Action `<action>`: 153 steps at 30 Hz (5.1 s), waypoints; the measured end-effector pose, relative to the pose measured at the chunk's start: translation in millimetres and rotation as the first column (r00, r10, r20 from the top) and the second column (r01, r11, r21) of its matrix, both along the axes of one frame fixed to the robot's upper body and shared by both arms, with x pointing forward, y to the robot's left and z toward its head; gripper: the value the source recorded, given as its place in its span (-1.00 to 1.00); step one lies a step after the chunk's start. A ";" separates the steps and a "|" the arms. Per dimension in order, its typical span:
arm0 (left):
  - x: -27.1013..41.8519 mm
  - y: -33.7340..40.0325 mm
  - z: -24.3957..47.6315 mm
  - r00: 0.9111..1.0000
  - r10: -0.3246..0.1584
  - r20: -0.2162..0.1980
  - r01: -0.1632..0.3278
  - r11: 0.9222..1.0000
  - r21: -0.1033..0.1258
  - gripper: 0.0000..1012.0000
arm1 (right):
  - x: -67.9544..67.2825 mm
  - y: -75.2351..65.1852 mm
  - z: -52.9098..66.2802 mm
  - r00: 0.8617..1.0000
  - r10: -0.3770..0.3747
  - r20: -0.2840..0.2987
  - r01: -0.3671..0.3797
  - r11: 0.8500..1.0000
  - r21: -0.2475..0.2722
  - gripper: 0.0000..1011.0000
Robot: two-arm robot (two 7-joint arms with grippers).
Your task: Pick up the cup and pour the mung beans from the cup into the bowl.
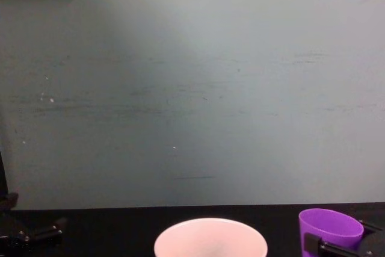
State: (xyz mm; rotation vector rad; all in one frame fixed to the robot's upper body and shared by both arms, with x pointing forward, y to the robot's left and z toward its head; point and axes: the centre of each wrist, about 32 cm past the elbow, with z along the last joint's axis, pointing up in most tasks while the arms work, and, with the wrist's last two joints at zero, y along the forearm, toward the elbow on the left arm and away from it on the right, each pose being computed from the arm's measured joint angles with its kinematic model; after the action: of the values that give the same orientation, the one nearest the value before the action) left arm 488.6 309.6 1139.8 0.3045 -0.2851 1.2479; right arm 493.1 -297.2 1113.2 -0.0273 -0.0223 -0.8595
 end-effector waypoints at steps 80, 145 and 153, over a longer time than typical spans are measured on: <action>0.0 0.0 0.0 1.000 0.000 0.000 0.000 1.000 0.000 0.98 | -3.0 -2.3 43.0 0.998 -0.047 0.041 0.047 0.999 -0.005 0.98; 0.0 0.0 0.0 1.000 0.000 0.000 0.000 1.000 0.000 0.98 | -32.6 -52.8 11.8 0.906 -0.401 0.137 0.409 0.912 -0.038 0.98; 0.0 0.0 0.0 1.000 0.000 0.000 0.000 1.000 0.000 0.98 | -32.6 -52.8 12.1 0.906 -0.400 0.138 0.409 0.912 -0.038 0.98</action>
State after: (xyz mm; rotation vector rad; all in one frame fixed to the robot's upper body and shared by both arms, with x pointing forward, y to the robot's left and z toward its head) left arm 488.6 309.6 1139.8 0.3044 -0.2850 1.2479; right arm 460.6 -350.0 1125.3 -0.0400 -0.1700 -1.2774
